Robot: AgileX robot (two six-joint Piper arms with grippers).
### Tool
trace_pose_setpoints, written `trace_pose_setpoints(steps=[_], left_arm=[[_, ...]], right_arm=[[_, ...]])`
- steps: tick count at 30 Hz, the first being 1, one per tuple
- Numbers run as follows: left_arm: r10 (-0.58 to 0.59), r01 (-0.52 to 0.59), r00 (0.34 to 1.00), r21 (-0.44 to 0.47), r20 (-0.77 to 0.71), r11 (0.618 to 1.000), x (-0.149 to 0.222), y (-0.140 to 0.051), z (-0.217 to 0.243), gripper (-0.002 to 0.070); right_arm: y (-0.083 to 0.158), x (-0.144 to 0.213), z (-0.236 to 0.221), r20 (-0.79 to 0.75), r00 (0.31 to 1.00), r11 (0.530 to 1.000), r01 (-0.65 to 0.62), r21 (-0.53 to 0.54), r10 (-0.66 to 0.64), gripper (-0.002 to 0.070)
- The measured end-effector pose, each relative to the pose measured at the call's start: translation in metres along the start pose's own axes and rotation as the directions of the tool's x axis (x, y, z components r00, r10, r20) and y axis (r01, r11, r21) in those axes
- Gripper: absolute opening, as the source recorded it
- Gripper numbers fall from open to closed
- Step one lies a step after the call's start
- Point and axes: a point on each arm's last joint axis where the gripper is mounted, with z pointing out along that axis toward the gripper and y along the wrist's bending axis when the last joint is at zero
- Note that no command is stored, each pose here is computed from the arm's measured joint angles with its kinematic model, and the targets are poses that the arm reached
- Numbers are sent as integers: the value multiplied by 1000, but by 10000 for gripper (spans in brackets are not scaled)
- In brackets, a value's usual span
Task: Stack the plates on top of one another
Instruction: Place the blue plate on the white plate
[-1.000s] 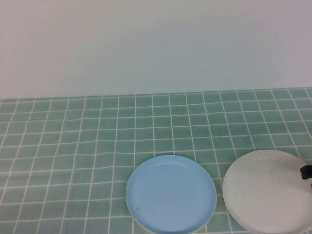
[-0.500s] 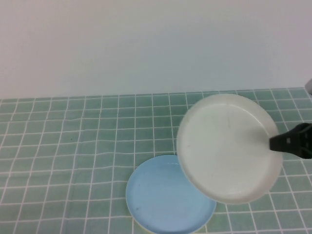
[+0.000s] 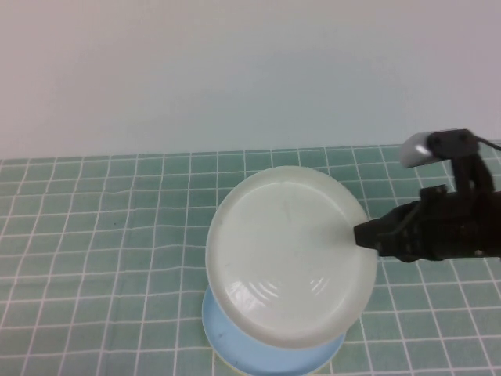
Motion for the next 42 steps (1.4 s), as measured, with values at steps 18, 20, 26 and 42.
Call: trace_pose_setpoints(steps=[18,20,26,42], left_arm=[[0,0,1000,0,0,1000,0,0,0,0],[0,0,1000,0,0,1000,0,0,0,0],[0,0,1000,0,0,1000,0,0,0,0],[0,0,1000,0,0,1000,0,0,0,0]], right_arm=[[-31,26,81,-231,972,999,-35,1,35,19],[-31,27,83,-225,974,1000,-26,-7,24,39],[-30,23,83,-191,982,1000,-5,-21,1,170],[-25,17,74,-179,981,997,70,-26,-73,352]])
